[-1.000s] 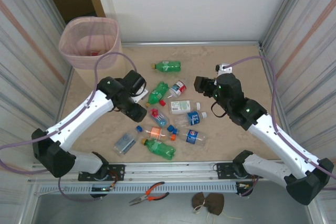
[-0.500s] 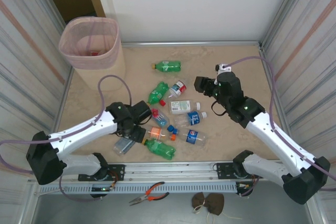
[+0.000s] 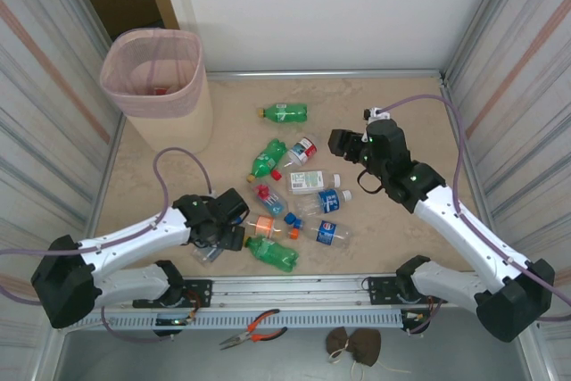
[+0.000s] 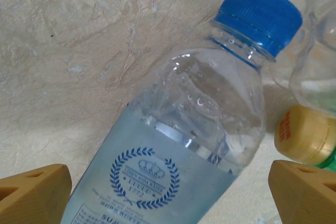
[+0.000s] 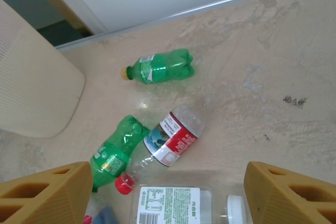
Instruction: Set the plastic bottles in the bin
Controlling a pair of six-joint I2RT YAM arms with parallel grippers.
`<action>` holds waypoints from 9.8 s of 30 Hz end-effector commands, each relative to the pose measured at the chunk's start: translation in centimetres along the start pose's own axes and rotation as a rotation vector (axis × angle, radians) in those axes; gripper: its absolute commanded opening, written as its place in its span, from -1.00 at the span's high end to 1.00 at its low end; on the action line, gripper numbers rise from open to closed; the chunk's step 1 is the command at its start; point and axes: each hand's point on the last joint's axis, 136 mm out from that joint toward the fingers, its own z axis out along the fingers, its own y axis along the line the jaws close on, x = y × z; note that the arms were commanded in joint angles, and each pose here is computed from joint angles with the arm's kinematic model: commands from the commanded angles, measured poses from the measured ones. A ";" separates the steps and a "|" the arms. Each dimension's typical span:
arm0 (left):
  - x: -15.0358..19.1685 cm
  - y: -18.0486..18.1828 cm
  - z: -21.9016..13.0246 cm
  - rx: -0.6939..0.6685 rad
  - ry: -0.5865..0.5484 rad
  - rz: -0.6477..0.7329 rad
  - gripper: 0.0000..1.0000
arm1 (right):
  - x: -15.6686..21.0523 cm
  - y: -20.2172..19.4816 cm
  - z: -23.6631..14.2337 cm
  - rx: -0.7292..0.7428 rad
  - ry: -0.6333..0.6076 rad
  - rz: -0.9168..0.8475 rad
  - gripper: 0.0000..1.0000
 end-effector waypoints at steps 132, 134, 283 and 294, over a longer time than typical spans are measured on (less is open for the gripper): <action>-42.2 24.5 -14.2 0.359 -0.683 -1.530 -0.56 | -2.4 0.4 -3.7 0.095 -0.076 0.005 -0.50; -41.9 24.4 -15.3 0.365 -0.703 -1.517 -0.56 | -2.5 0.5 -3.8 0.093 -0.079 0.006 -0.49; -32.1 -3.3 -18.7 0.357 -0.633 0.387 -0.06 | -0.7 -4.9 -1.1 0.229 0.085 0.089 -0.52; -33.2 6.2 -27.7 0.270 -0.856 0.222 0.01 | -0.7 -4.7 -0.3 0.219 0.095 0.092 -0.51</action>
